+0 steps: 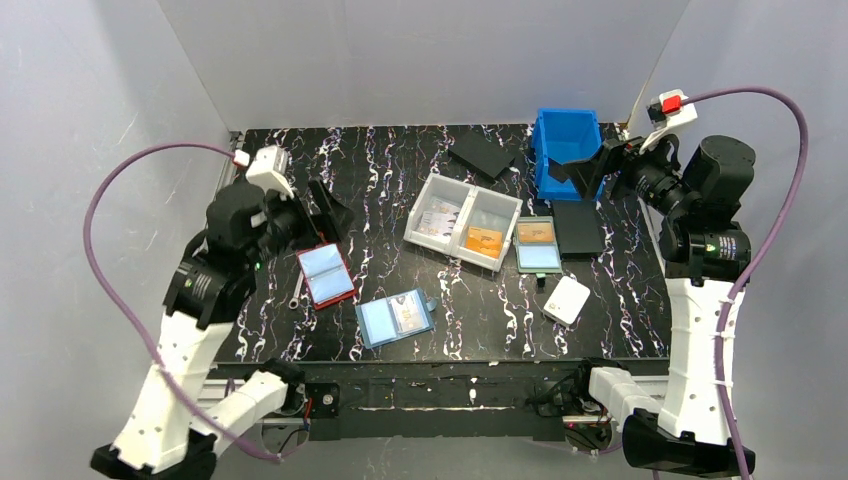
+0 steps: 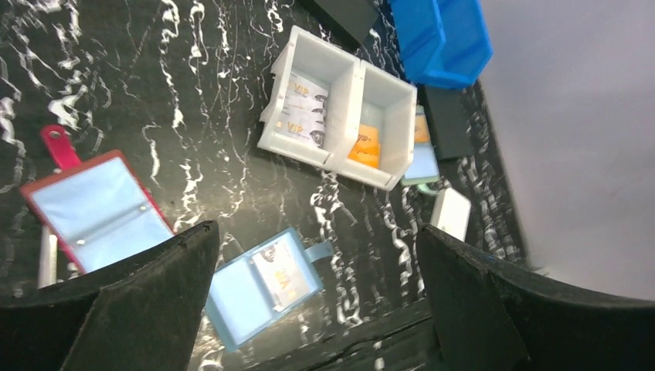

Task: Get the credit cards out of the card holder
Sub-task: Reset both arms

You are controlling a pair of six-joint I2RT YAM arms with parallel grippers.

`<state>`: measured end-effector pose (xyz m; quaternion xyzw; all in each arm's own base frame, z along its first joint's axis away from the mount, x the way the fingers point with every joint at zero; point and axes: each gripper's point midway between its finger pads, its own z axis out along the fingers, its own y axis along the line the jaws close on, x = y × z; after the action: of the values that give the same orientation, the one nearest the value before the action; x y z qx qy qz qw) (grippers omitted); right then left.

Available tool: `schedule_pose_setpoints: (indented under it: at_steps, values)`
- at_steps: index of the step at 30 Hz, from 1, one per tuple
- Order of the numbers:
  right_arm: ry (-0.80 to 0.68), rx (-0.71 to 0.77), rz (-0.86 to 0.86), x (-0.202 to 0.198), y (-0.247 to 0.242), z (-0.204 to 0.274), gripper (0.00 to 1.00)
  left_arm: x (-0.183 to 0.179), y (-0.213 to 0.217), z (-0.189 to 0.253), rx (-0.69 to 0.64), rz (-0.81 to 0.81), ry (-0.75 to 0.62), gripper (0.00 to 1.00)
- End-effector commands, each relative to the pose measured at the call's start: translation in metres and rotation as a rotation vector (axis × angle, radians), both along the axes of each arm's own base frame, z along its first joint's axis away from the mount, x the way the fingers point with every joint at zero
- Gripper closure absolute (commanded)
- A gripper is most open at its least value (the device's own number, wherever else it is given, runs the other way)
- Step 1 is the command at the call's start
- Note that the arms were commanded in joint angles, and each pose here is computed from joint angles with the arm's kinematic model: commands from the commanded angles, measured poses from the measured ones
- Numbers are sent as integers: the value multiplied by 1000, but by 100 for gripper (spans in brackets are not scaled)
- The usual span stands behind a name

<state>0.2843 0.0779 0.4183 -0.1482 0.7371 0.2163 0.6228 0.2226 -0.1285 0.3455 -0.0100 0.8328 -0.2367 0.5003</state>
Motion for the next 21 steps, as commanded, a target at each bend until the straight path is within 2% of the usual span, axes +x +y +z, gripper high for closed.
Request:
schedule_pose_setpoints:
  at_steps: [1,3,5,15,21]
  values:
    - [-35,1,9,-7,0,14,2,16,-23,4,-320,-128,120,2]
    - [-28,-3,-4,-6,-2,10,2,25,-18,8,-445,-124,125,2]
    - [-22,-9,-11,-5,-4,7,2,30,-10,10,-483,-91,104,2]
    - [-13,28,-182,5,-28,8,2,3,13,13,-305,-27,69,2]
    - [-29,57,-250,2,-37,15,2,-15,17,6,-266,-28,75,2]
